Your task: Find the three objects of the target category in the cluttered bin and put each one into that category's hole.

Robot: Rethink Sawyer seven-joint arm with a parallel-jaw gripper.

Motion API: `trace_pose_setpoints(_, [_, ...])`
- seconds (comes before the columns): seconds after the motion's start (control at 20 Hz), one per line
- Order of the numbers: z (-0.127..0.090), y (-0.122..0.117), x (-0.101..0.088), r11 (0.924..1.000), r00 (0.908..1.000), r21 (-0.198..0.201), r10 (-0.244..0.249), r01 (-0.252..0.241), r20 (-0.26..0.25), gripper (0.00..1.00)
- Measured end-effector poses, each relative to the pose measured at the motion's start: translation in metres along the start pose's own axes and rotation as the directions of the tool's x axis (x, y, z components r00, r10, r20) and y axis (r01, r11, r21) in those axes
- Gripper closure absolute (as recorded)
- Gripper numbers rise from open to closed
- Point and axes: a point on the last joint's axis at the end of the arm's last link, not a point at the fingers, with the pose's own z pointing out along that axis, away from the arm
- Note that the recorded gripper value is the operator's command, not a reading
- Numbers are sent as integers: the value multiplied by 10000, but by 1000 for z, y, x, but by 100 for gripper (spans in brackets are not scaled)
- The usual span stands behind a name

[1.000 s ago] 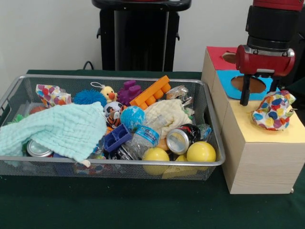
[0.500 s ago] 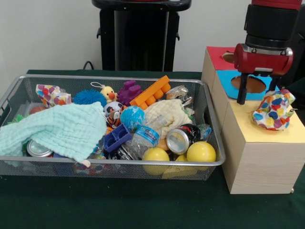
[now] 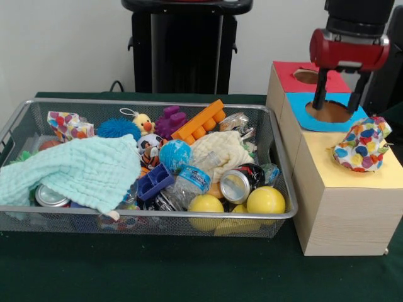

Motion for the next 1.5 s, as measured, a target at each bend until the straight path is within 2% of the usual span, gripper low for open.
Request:
trace_pose_setpoints(0.15, [-22,0,5,9999,9984,-65,-84,81,-552,0])
trace_pose_setpoints(0.3, [-40,0,6,9998,9959,-180,-119,104,-896,0])
trace_pose_setpoints(0.5, [-52,0,0,9997,9967,-236,-125,106,-796,0])
trace_pose_setpoints(0.9, [-59,10,-23,9993,9990,-243,-307,299,-324,0])
trace_pose_setpoints(0.95, [-60,13,-27,9991,9991,-244,-351,345,-247,100])
trace_pose_setpoints(1.5, [-56,32,-60,9970,9967,-111,-758,761,288,100])
